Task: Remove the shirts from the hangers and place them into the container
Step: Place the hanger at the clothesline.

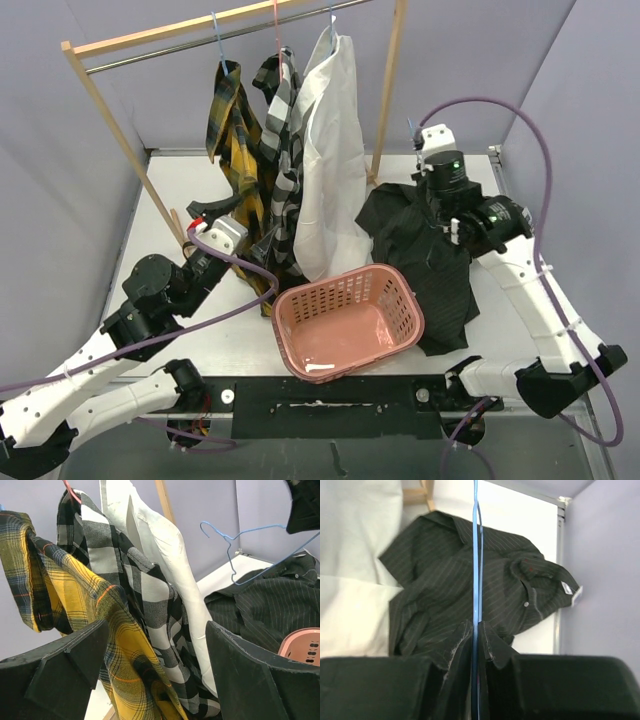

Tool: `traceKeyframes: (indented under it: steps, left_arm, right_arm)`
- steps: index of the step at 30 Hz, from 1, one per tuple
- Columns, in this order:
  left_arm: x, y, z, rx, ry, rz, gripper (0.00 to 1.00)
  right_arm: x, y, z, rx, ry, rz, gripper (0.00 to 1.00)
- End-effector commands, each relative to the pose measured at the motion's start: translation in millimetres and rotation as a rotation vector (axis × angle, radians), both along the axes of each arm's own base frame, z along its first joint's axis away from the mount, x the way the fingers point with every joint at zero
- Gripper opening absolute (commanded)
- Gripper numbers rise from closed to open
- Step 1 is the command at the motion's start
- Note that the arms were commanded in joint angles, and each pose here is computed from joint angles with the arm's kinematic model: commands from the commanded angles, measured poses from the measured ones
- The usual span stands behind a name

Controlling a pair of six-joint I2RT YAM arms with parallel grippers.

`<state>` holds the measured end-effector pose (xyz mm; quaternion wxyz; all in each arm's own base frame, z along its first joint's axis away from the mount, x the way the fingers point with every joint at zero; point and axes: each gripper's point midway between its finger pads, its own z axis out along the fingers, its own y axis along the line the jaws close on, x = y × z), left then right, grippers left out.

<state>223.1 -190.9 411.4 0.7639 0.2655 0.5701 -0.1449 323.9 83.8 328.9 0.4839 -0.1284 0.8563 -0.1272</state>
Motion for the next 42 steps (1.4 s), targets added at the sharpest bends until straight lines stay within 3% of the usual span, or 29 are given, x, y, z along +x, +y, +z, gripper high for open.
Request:
traceKeyframes:
  steps: [1, 17, 27, 42]
  left_arm:
    - [0, 9, 20, -0.060, -0.050, 0.028, 0.77]
    - [4, 7, 12, -0.068, -0.017, 0.026, 0.77]
    - [7, 6, 9, -0.078, -0.002, 0.019, 0.77]
    - [10, 5, 4, -0.089, 0.016, 0.013, 0.77]
  right_arm:
    - [-10, 11, 51, 0.246, -0.139, 0.094, 0.00]
    - [12, 20, 131, 0.494, -0.208, 0.267, 0.00]
    - [21, 35, 202, 0.538, -0.360, 0.371, 0.00]
    - [37, 16, 240, 0.497, -0.546, 0.294, 0.00]
